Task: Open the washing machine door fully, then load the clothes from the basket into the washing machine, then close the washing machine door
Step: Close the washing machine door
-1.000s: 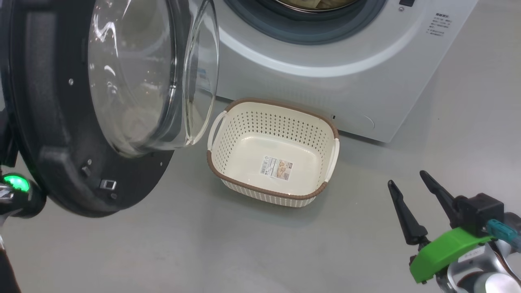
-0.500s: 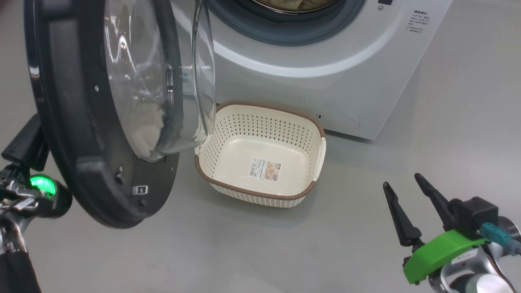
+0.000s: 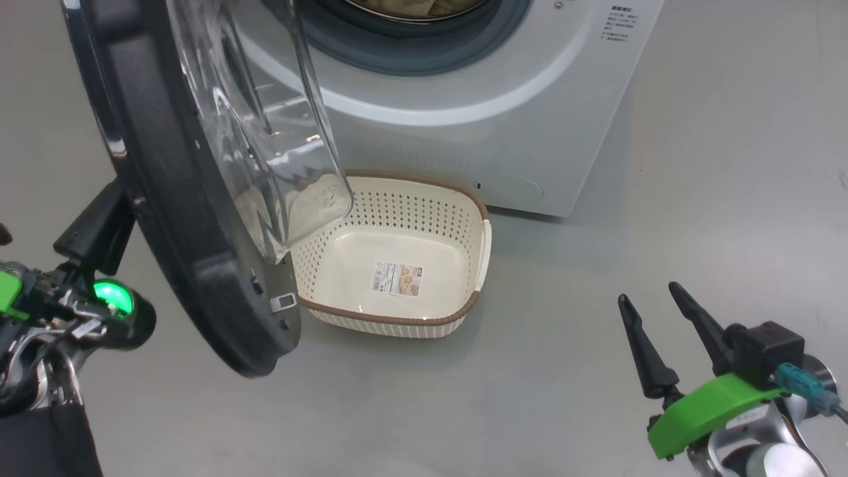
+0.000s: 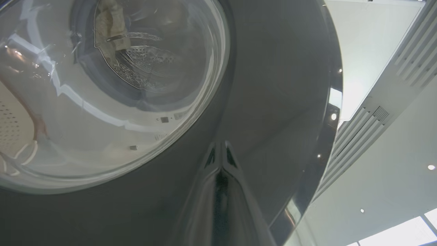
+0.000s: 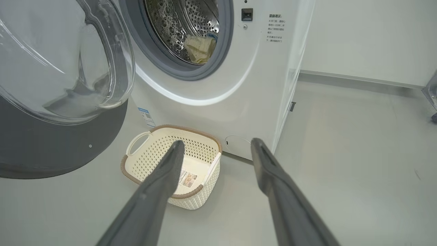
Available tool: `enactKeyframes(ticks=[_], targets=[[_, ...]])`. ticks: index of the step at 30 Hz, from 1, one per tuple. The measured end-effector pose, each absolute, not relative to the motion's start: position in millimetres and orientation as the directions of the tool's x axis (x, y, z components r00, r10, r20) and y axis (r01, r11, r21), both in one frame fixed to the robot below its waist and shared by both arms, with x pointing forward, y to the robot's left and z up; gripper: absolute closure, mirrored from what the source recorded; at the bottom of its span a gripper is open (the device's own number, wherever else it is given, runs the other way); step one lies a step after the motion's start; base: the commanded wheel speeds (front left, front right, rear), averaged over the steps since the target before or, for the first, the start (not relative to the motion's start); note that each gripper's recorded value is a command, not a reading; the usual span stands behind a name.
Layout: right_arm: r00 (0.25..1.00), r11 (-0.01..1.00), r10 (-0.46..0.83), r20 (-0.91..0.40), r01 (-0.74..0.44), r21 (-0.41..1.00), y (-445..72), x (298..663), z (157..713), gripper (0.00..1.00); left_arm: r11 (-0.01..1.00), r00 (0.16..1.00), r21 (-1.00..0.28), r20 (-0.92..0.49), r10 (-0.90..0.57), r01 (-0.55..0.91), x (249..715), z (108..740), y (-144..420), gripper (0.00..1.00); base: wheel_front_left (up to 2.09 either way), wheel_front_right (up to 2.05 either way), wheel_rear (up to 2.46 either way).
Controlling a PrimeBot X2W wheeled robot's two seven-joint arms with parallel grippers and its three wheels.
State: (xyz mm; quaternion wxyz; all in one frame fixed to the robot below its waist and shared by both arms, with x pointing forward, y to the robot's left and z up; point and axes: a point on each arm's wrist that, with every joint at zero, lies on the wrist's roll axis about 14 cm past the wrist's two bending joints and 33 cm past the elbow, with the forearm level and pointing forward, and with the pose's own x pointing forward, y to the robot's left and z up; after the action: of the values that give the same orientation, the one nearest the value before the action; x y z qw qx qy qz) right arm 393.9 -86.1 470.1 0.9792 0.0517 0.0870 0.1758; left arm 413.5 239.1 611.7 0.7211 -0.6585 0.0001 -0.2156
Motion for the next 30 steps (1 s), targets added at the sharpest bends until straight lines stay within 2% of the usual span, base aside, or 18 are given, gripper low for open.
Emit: enactKeyframes(ticks=[21,30], targets=[[0.961,0.966,0.236,-0.147,-0.216,0.14,-123,396,463,0.0,-0.066,0.848,-0.959,0.275,-0.453,0.276,472,603,147,1.0,0.0,0.0,0.0],[0.971,0.975,0.191,-0.143,-0.171,0.142,-138,393,463,0.0,-0.065,0.852,-0.963,0.262,-0.453,0.261,490,601,119,1.0,0.0,0.0,0.0]])
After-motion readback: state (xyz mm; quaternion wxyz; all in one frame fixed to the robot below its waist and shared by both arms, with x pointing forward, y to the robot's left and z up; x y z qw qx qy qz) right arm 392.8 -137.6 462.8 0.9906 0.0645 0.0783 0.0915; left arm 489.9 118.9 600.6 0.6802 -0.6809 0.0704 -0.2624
